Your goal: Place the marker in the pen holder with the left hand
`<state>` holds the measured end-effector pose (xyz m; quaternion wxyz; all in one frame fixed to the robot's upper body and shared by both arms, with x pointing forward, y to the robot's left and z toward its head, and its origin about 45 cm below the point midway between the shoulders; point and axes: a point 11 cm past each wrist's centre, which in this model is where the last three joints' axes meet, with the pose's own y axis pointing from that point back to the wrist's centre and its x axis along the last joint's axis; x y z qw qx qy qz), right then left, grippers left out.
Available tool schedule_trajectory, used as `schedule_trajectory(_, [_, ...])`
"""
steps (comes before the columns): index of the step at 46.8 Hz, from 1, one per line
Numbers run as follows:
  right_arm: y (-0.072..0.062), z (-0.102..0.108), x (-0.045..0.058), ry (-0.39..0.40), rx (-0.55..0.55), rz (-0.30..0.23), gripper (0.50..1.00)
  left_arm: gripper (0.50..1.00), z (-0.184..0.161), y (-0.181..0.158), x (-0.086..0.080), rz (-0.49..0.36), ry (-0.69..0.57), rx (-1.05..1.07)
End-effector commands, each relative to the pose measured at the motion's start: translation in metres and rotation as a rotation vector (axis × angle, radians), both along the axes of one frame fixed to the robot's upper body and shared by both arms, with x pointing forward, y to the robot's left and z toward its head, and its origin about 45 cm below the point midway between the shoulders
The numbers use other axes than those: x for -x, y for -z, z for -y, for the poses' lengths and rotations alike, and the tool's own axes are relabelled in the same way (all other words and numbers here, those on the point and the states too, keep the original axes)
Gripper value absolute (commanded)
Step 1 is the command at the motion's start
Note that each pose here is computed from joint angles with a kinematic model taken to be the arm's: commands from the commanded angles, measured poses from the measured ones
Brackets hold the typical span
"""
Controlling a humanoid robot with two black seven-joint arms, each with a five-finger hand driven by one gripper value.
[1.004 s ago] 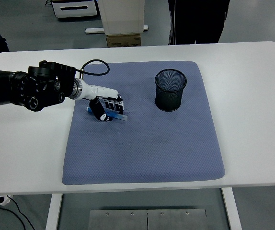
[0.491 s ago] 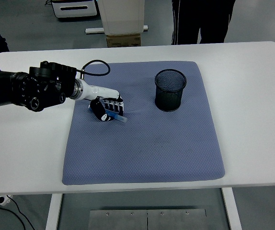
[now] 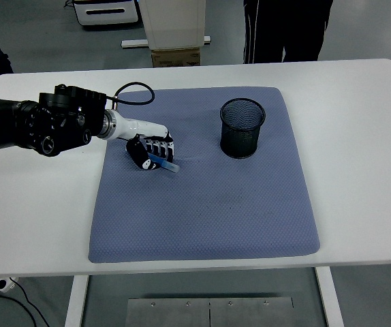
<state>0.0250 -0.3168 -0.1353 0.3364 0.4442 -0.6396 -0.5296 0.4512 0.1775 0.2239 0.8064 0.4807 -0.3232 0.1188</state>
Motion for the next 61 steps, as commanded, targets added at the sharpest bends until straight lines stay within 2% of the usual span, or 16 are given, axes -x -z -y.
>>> schedule_trajectory(1, [0.0000, 0.0000, 0.0000, 0.000, 0.000, 0.000, 1.000, 0.637, -0.0002, 0.0017, 0.0009, -0.004, 0.000, 0.001])
schedule_trajectory(41, [0.0000, -0.0001, 0.0001, -0.001, 0.000, 0.000, 1.000, 0.637, -0.0019, -0.0029, -0.0040, 0.019, -0.012, 0.010])
schedule_trajectory(49, [0.0000, -0.0001, 0.0001, -0.001, 0.000, 0.000, 1.000, 0.637, -0.0011, -0.0060, -0.0072, 0.056, -0.014, 0.018])
schedule_trajectory(61, [0.0000, -0.0001, 0.0001, -0.001, 0.000, 0.000, 1.000, 0.634, 0.0007, -0.0059, -0.0070, 0.057, -0.011, 0.020])
